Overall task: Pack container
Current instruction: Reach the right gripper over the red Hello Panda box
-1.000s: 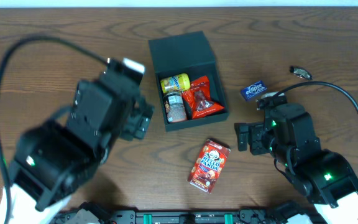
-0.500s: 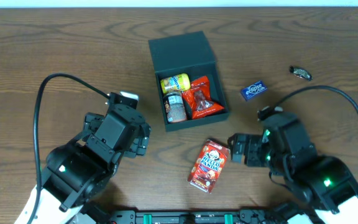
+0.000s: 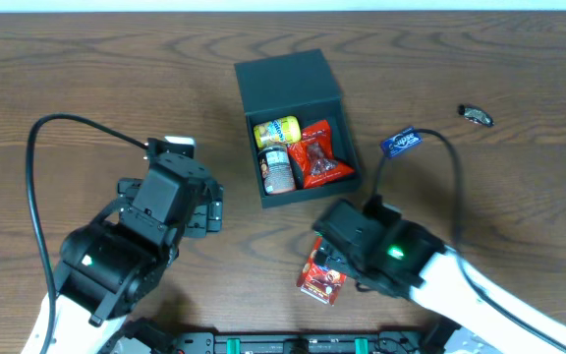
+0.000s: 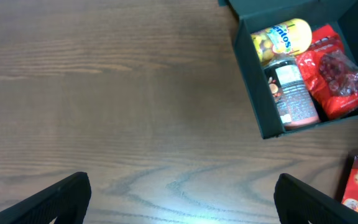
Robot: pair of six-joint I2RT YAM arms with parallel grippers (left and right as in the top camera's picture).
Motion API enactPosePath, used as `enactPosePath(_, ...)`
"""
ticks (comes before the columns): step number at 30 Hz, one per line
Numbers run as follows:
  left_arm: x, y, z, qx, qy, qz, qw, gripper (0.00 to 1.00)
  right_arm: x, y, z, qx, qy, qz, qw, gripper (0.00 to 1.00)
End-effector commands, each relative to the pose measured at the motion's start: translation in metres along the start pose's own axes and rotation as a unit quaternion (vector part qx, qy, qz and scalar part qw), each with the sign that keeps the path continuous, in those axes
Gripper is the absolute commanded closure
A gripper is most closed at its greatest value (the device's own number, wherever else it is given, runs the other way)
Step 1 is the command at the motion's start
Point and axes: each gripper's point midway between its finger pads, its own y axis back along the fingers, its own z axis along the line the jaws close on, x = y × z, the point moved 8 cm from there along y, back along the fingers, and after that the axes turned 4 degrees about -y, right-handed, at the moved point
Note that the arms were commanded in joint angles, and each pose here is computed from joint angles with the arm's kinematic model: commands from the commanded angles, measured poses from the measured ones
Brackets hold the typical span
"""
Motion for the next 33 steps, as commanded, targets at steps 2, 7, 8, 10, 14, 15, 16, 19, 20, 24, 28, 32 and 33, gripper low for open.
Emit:
enactPosePath(2,0.003,-0.001,0.005,0.007,0.021,0.014,1.000,0.05,0.002,-0.025,0.010,0.037,-0.096,-0.001,0.995,0.01)
enactPosePath(7,0.006,-0.001,0.007,0.004,0.014,0.023,1.000,0.05,0.005,-0.040,0.019,0.046,-0.088,0.015,0.995,0.01)
enactPosePath(8,0.006,-0.001,0.007,0.004,0.011,0.024,1.000,0.05,0.006,-0.040,0.021,0.042,-0.088,0.023,0.995,0.01)
enactPosePath(10,0.007,-0.001,0.007,0.003,0.010,0.025,1.000,0.05,0.007,-0.041,0.024,0.033,-0.089,0.025,0.995,0.01)
enactPosePath(14,0.009,-0.003,0.006,0.002,0.008,0.029,1.000,0.05,0.006,-0.041,0.031,0.013,-0.093,0.024,0.995,0.01)
enactPosePath(15,0.009,-0.004,0.006,0.002,0.008,0.030,1.000,0.05,0.006,-0.041,0.031,0.012,-0.093,0.024,0.995,0.01)
enactPosePath(16,0.010,-0.005,0.006,0.002,0.007,0.032,0.999,0.05,0.005,-0.041,0.031,0.012,-0.093,0.024,0.995,0.01)
enactPosePath(19,0.013,-0.008,0.006,0.000,0.005,0.038,0.999,0.05,0.006,-0.043,0.030,0.016,-0.092,0.024,0.995,0.01)
enactPosePath(20,0.014,-0.009,0.006,-0.001,0.005,0.040,0.999,0.05,0.006,-0.045,0.029,0.018,-0.092,0.024,0.995,0.01)
enactPosePath(24,0.018,-0.013,0.006,-0.003,0.002,0.048,0.999,0.05,0.008,-0.057,0.024,0.015,-0.092,0.024,0.995,0.01)
enactPosePath(28,0.018,-0.014,0.005,-0.003,0.002,0.047,0.999,0.05,0.011,-0.069,0.024,-0.004,-0.093,0.032,0.995,0.01)
enactPosePath(32,0.016,-0.014,0.005,-0.002,0.003,0.043,0.999,0.05,0.012,-0.073,0.020,0.000,-0.093,0.032,0.995,0.01)
enactPosePath(33,0.016,-0.014,0.005,-0.002,0.003,0.042,0.999,0.05,0.012,-0.074,0.020,0.002,-0.094,0.031,0.995,0.01)
